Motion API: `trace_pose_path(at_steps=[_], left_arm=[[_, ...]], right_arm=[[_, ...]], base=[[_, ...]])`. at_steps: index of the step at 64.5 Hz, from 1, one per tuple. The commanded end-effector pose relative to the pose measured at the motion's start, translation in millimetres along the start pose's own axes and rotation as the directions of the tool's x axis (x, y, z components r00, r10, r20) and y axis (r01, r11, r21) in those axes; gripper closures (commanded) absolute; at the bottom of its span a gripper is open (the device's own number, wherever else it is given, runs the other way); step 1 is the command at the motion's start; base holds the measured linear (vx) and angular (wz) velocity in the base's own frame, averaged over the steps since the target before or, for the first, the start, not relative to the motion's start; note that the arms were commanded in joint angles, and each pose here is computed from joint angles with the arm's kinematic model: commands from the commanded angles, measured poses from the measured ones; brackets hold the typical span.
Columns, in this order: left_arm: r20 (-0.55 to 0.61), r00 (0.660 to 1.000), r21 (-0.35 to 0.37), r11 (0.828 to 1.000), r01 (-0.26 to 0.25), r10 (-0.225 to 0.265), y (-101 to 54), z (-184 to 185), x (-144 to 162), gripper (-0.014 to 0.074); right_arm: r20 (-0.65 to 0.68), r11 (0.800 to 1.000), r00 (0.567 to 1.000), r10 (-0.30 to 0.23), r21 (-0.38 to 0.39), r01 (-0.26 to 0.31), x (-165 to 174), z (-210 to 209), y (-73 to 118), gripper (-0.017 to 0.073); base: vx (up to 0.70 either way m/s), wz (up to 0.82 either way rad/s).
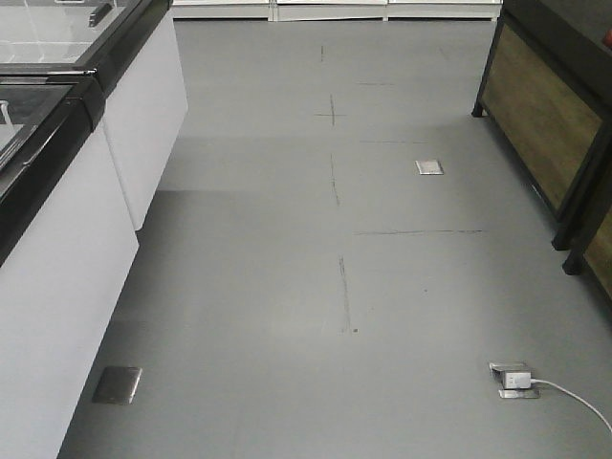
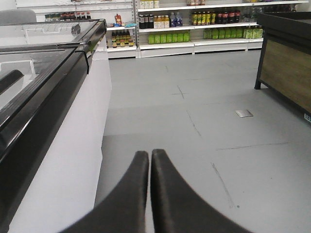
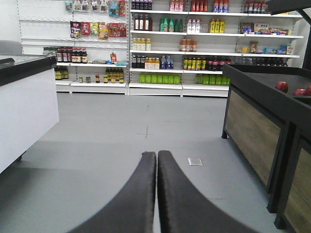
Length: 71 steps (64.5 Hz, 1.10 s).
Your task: Left arm holds basket, right arm returns cookies
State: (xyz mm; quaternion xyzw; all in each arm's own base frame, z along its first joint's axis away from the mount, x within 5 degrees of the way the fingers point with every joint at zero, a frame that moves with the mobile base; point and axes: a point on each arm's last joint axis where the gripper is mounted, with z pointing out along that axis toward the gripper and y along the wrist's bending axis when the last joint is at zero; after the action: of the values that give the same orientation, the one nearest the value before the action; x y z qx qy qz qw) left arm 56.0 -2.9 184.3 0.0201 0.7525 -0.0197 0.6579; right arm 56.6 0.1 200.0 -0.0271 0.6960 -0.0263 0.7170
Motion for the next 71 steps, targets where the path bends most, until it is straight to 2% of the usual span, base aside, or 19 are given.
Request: trace_pose_path(at_steps=[1, 71], left_arm=[[0.083, 0.997, 0.01, 1.0, 0.0, -0.001, -0.6, -1.1, -6.1, 0.06], [0.092, 0.996, 0.01, 1.0, 0.0, -0.001, -0.7, -1.2, -6.9, 0.06]], right_arm=[[0.081, 1.0, 0.997, -0.006, 0.003, 0.006, -7.5, -0.9, -0.3, 0.0568], [0.081, 1.0, 0.997, -0.006, 0.003, 0.006, -7.5, -0.9, -0.3, 0.0568]], base=[[0.0, 0.0], [0.0, 0.0]])
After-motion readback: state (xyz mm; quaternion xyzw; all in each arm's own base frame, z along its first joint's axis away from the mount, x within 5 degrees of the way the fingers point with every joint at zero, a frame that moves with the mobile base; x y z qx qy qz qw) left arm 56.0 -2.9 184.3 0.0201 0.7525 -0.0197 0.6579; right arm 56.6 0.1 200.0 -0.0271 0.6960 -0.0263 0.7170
